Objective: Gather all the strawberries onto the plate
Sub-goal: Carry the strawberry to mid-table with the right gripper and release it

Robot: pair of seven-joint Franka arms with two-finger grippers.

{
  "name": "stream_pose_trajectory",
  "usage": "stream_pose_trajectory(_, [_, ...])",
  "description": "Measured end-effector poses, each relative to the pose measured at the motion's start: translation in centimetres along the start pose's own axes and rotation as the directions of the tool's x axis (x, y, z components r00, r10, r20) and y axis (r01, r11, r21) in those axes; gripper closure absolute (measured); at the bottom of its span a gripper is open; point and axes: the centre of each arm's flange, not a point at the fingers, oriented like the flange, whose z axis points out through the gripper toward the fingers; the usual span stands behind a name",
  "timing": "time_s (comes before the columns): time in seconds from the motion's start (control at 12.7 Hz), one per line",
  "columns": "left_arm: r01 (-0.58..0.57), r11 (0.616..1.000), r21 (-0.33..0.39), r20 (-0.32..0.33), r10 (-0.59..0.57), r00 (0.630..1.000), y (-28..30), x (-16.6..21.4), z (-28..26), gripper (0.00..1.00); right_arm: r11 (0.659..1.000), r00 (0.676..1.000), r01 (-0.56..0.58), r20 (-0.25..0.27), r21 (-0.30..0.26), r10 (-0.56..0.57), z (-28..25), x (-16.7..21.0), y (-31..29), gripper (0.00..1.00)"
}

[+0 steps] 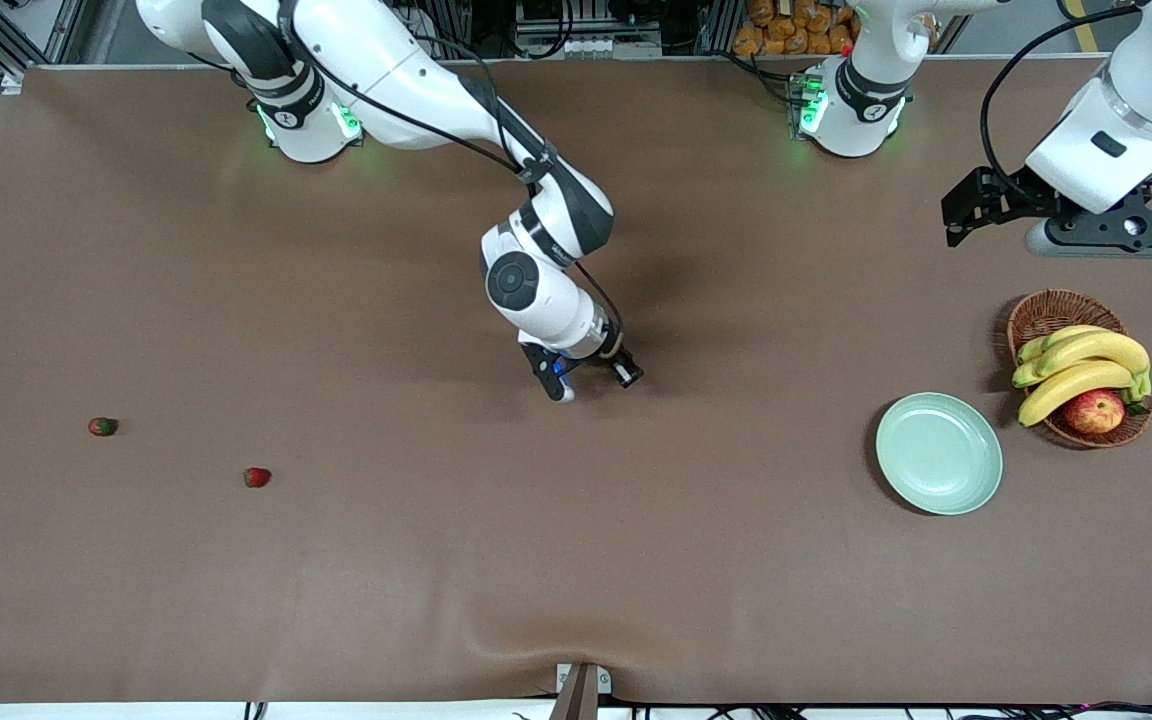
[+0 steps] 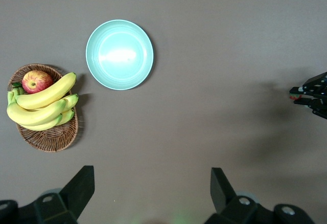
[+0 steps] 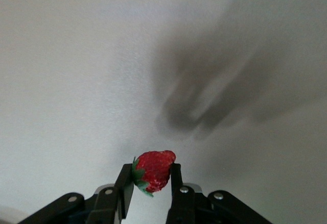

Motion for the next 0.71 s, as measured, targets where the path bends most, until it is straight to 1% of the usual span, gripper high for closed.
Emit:
stream_pose_trajectory(0.16, [-0.001, 1.000, 0.000, 0.007, 0.001, 1.000, 0.1, 0.1, 0.3, 0.00, 1.000, 1.000, 0.000, -0.002, 0.003, 0.000, 0.9, 0.0, 0.1, 0.66])
stream_pose_trajectory(0.24, [-0.003, 1.000, 0.000, 0.012, 0.003, 1.000, 0.1, 0.3, 0.7, 0.00, 1.000, 1.000, -0.005, -0.002, 0.013, 0.005, 1.2, -0.3, 0.0, 0.58])
stream_pose_trajectory(0.47, [-0.005, 1.000, -0.007, 0.014, 0.005, 1.000, 0.3, 1.8, 2.4, 0.00, 1.000, 1.000, -0.014, -0.001, 0.023, 0.014, 1.5, -1.3, 0.1, 0.24])
stream_pose_trajectory(0.63, [-0.001, 1.000, -0.013, 0.018, 0.001, 1.000, 0.1, 3.2, 3.7, 0.00, 0.999, 1.000, -0.002, -0.007, 0.040, 0.002, 0.5, -1.4, -0.8, 0.01])
stream_pose_trajectory(0.71, [0.000, 1.000, -0.016, 0.024, 0.000, 1.000, 0.0, 3.9, 4.3, 0.00, 1.000, 1.000, 0.007, -0.012, 0.018, -0.007, -0.2, -1.4, -1.2, 0.00])
